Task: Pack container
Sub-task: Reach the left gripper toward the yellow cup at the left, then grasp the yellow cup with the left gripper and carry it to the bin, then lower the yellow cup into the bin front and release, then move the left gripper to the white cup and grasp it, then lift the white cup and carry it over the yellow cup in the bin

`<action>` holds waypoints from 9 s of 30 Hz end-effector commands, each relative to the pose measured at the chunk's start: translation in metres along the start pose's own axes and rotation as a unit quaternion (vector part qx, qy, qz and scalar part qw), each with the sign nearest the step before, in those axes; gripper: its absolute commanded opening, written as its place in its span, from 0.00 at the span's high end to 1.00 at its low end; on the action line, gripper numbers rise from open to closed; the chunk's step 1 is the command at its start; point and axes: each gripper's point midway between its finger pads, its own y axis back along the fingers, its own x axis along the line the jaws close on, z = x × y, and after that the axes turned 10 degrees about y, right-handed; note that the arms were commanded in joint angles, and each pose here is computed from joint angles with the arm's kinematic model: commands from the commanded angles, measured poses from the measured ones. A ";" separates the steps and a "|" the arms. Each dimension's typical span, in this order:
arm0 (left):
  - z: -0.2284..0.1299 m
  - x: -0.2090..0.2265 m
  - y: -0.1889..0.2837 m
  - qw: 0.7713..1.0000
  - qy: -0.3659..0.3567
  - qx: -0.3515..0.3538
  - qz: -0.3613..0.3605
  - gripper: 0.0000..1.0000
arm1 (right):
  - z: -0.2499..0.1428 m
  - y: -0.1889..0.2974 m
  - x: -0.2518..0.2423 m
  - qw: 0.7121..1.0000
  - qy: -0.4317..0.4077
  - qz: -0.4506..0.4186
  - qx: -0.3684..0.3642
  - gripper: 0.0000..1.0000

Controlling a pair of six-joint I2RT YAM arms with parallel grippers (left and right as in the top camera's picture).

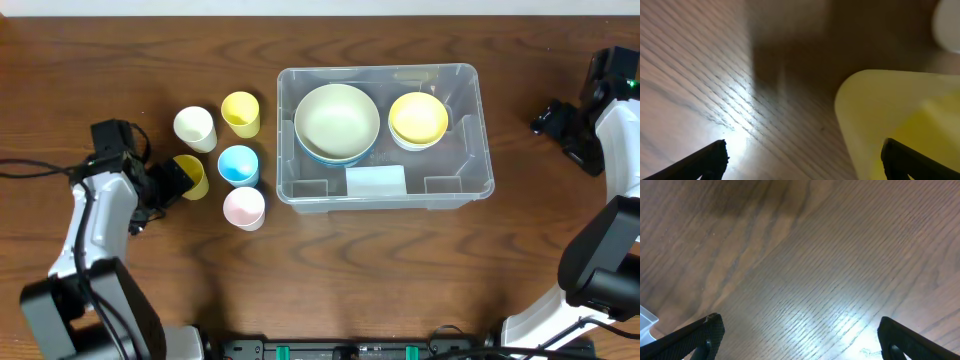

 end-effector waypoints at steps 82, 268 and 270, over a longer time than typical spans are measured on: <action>-0.142 -0.213 0.158 0.890 -0.407 -0.015 -0.206 0.94 | -0.002 -0.004 -0.001 1.000 -0.008 -0.003 0.005 0.01; 0.059 -0.094 -0.014 0.992 -0.099 0.032 0.078 0.94 | -0.002 -0.004 -0.001 1.000 -0.008 -0.003 0.005 0.01; 0.059 -0.094 -0.012 0.992 -0.098 0.029 0.076 0.94 | -0.002 -0.004 -0.001 1.000 -0.008 -0.003 0.005 0.01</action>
